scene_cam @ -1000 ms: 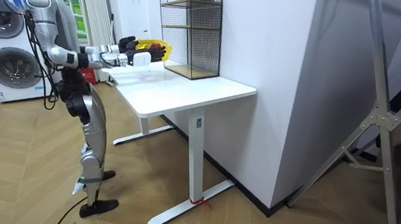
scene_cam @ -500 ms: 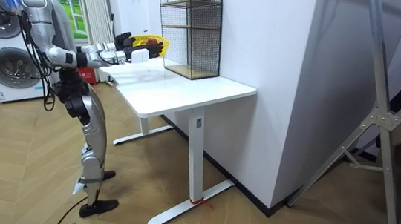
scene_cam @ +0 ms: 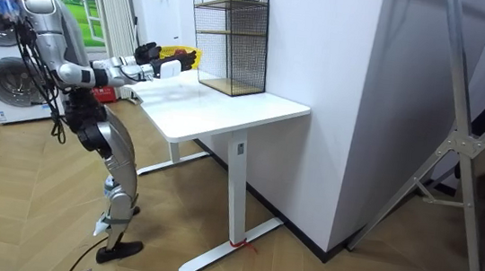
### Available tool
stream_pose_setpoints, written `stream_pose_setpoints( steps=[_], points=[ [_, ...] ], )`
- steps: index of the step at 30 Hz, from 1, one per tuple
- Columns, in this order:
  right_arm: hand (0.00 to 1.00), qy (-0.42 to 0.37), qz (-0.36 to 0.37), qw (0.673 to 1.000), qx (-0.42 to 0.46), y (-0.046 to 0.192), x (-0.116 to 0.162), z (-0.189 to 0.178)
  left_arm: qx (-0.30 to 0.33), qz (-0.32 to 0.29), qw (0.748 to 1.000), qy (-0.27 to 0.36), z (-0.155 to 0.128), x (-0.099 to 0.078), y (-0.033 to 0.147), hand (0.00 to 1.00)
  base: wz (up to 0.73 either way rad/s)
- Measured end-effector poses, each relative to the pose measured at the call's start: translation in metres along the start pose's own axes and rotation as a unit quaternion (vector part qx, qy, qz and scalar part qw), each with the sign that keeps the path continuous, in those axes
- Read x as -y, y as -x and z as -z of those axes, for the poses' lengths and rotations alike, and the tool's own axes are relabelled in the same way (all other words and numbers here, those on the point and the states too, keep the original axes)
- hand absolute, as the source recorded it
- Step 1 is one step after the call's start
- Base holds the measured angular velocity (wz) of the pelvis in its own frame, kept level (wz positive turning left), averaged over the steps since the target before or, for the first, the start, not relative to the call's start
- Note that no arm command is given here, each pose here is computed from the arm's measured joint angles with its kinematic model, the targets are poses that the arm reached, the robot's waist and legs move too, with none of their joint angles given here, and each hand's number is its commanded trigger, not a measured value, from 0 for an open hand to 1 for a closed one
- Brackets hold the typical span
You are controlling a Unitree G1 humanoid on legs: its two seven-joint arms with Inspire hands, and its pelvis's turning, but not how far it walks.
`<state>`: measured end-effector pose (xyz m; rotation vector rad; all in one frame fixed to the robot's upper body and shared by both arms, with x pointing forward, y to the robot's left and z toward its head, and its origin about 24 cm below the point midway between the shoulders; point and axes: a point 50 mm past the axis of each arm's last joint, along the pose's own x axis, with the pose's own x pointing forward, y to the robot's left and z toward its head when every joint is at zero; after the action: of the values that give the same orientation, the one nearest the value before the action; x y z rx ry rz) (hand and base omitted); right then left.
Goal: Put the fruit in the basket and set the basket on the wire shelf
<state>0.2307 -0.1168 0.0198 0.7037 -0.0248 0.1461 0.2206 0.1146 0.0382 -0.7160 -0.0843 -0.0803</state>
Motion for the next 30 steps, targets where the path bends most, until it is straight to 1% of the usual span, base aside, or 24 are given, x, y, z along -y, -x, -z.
stream_pose_setpoints(
  steps=[8, 22, 26, 30],
  points=[
    [0.00, 0.003, -0.013, 1.000, 0.000, -0.0002, -0.0014, -0.0006, -0.007, 0.001, 1.000, -0.014, -0.0026, -0.0053, -0.0002, 0.00, 0.01],
    [0.00, 0.015, -0.017, 1.000, -0.010, 0.0004, 0.0014, -0.0029, -0.022, 0.002, 0.999, -0.024, -0.0013, -0.0081, 0.0006, 0.00, 0.03],
    [0.00, 0.016, -0.019, 1.000, -0.007, -0.0009, 0.0005, -0.0039, -0.021, 0.011, 0.998, -0.051, -0.0015, -0.0065, 0.0007, 0.00, 0.00],
    [0.00, 0.015, -0.021, 1.000, -0.003, -0.0031, -0.0009, -0.0053, -0.019, 0.013, 0.998, -0.054, -0.0020, -0.0060, 0.0000, 0.00, 0.03]
  ],
)
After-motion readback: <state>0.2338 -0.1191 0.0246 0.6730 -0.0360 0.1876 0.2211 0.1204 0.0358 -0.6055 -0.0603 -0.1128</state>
